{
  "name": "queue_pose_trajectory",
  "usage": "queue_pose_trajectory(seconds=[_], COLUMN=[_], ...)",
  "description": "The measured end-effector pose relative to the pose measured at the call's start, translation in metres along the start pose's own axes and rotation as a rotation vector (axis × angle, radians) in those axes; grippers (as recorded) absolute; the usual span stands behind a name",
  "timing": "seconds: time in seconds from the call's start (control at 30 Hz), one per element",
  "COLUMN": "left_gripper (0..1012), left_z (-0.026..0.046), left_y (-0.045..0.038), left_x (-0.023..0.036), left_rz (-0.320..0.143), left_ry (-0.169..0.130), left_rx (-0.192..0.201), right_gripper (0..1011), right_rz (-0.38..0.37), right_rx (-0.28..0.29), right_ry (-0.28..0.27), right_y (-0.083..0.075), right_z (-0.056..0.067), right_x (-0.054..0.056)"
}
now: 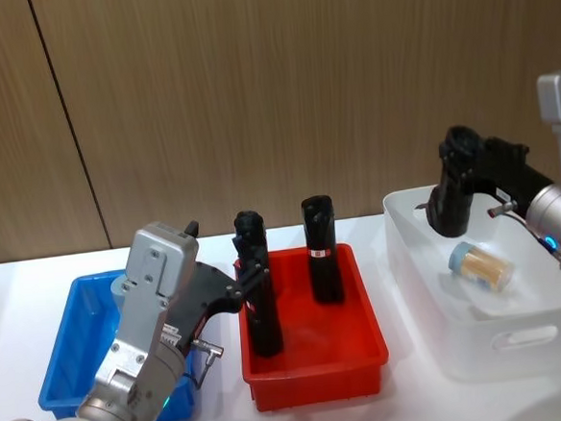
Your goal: Pick the cotton swabs from the blue box and place them into the white box.
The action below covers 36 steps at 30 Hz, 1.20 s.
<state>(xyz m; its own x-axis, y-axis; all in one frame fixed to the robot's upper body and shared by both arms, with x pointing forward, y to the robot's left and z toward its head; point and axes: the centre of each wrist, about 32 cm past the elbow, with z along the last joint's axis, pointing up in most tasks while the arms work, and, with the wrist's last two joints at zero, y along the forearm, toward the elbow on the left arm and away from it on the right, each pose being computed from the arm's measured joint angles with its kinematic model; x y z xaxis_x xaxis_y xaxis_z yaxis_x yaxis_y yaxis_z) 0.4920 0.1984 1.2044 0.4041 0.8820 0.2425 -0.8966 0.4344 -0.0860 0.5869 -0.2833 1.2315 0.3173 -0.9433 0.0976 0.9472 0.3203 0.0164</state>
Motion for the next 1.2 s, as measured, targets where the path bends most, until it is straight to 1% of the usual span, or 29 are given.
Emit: queue_pose_trajectory(seconds=[0.07, 0.1, 0.17, 0.23, 0.33, 0.37, 0.47, 0.5, 0.63, 0.7, 0.73, 0.83, 1.2], left_gripper=[1004, 1004, 1004, 1004, 1004, 1004, 1004, 1004, 1004, 1004, 1004, 1004, 1004], left_z=[0.0, 0.0, 0.0, 0.0, 0.0, 0.0, 0.0, 0.0, 0.0, 0.0, 0.0, 0.0, 0.0], left_y=[0.0, 0.0, 0.0, 0.0, 0.0, 0.0, 0.0, 0.0, 0.0, 0.0, 0.0, 0.0, 0.0], left_x=[0.0, 0.0, 0.0, 0.0, 0.0, 0.0, 0.0, 0.0, 0.0, 0.0, 0.0, 0.0, 0.0], left_rz=[0.0, 0.0, 0.0, 0.0, 0.0, 0.0, 0.0, 0.0, 0.0, 0.0, 0.0, 0.0, 0.0], left_ry=[0.0, 0.0, 0.0, 0.0, 0.0, 0.0, 0.0, 0.0, 0.0, 0.0, 0.0, 0.0, 0.0], left_rx=[0.0, 0.0, 0.0, 0.0, 0.0, 0.0, 0.0, 0.0, 0.0, 0.0, 0.0, 0.0, 0.0], right_gripper=[357, 357, 416, 446, 569, 583, 668, 723, 821, 893, 907, 999, 1002], right_rz=[-0.011, -0.011, -0.02, -0.024, -0.03, -0.031, -0.034, -0.034, -0.034, -0.032, -0.03, -0.027, -0.021], right_rx=[-0.009, -0.009, -0.023, -0.03, -0.038, -0.04, -0.046, -0.047, -0.046, -0.046, -0.045, -0.043, -0.038], right_ry=[-0.002, -0.002, -0.002, -0.002, -0.002, -0.002, -0.003, -0.003, -0.004, -0.005, -0.006, -0.009, -0.014], right_y=[0.002, 0.002, 0.003, 0.004, 0.005, 0.006, 0.006, 0.006, 0.006, 0.005, 0.004, 0.003, 0.001], right_z=[-0.004, -0.004, -0.01, -0.013, -0.017, -0.018, -0.021, -0.022, -0.023, -0.024, -0.024, -0.024, -0.024], right_x=[0.002, 0.002, 0.004, 0.005, 0.006, 0.006, 0.007, 0.007, 0.007, 0.007, 0.006, 0.006, 0.004])
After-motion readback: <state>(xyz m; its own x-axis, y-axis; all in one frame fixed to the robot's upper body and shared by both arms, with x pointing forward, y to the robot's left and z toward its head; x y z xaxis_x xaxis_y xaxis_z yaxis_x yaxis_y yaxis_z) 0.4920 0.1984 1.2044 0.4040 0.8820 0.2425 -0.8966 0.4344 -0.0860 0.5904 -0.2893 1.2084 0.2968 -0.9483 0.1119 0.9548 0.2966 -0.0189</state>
